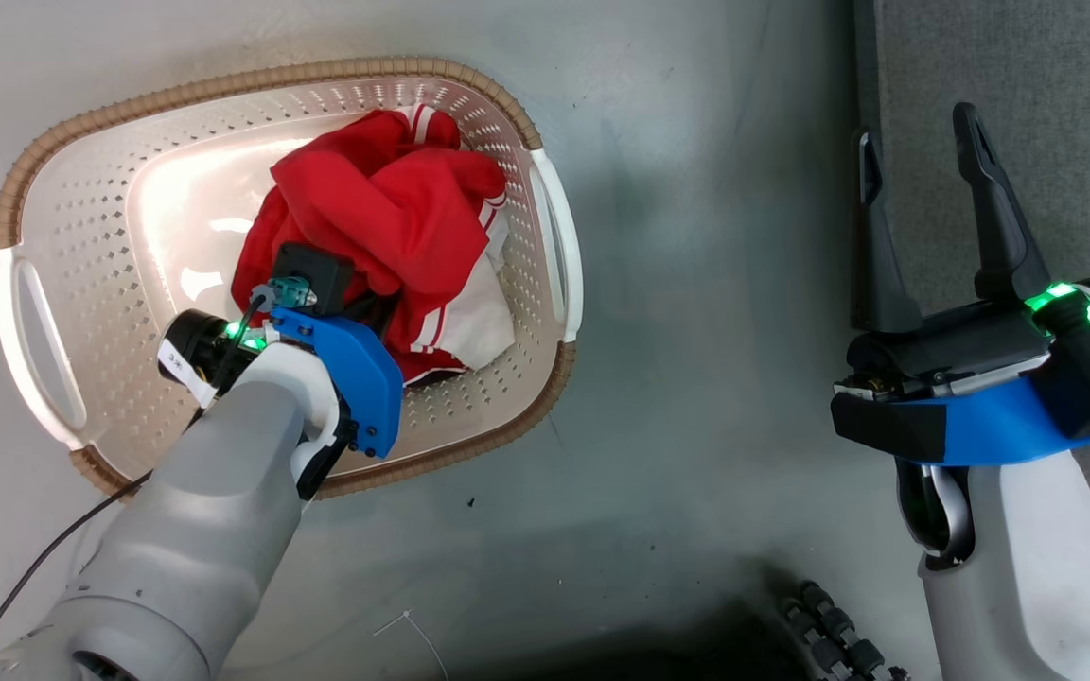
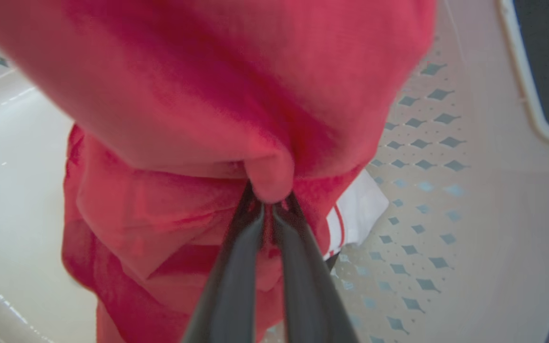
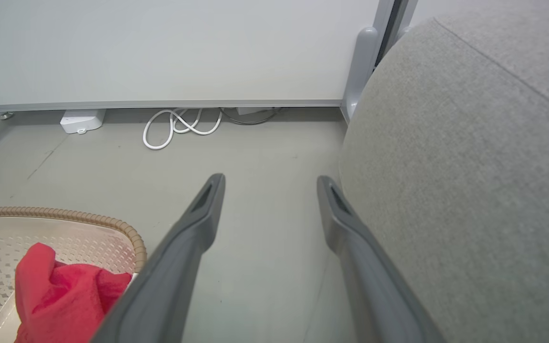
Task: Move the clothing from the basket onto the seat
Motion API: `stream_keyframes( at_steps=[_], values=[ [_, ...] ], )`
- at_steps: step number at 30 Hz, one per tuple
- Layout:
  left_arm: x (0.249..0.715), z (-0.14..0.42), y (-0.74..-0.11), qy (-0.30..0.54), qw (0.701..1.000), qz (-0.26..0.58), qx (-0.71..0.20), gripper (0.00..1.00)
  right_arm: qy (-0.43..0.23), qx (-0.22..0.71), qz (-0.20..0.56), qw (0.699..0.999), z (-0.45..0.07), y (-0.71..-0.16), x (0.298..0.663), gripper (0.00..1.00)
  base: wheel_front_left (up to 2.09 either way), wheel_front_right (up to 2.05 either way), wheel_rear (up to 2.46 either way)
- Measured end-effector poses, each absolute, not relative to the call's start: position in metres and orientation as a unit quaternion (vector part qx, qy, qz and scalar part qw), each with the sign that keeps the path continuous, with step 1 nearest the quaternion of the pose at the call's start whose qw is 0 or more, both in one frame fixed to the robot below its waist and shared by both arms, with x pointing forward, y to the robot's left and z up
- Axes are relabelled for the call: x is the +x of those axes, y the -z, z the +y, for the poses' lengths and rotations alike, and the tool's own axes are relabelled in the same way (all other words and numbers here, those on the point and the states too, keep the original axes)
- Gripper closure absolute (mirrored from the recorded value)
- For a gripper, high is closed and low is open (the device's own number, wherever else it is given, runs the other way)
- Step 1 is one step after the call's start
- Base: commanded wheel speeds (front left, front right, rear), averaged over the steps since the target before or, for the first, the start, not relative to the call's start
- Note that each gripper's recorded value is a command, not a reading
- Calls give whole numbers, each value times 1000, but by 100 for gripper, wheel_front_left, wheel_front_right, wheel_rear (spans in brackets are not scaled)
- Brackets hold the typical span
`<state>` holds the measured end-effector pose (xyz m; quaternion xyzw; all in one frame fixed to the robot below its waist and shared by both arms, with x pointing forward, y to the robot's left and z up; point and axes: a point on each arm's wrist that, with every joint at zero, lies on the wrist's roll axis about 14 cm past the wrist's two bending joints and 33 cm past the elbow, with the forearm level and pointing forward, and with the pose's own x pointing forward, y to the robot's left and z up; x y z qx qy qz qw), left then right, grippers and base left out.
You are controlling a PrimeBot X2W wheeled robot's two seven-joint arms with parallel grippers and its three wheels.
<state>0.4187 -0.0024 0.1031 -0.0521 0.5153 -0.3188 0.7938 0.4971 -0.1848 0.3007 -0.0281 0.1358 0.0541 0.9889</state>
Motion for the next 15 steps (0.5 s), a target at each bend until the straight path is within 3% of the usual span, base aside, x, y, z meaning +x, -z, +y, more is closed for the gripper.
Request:
stream_keyframes(
  at_steps=[15],
  values=[
    [428,-4,-132,328,813,477,-56,100,-56,-19,117,991,-180,-319,502,0,0,0,0]
  ],
)
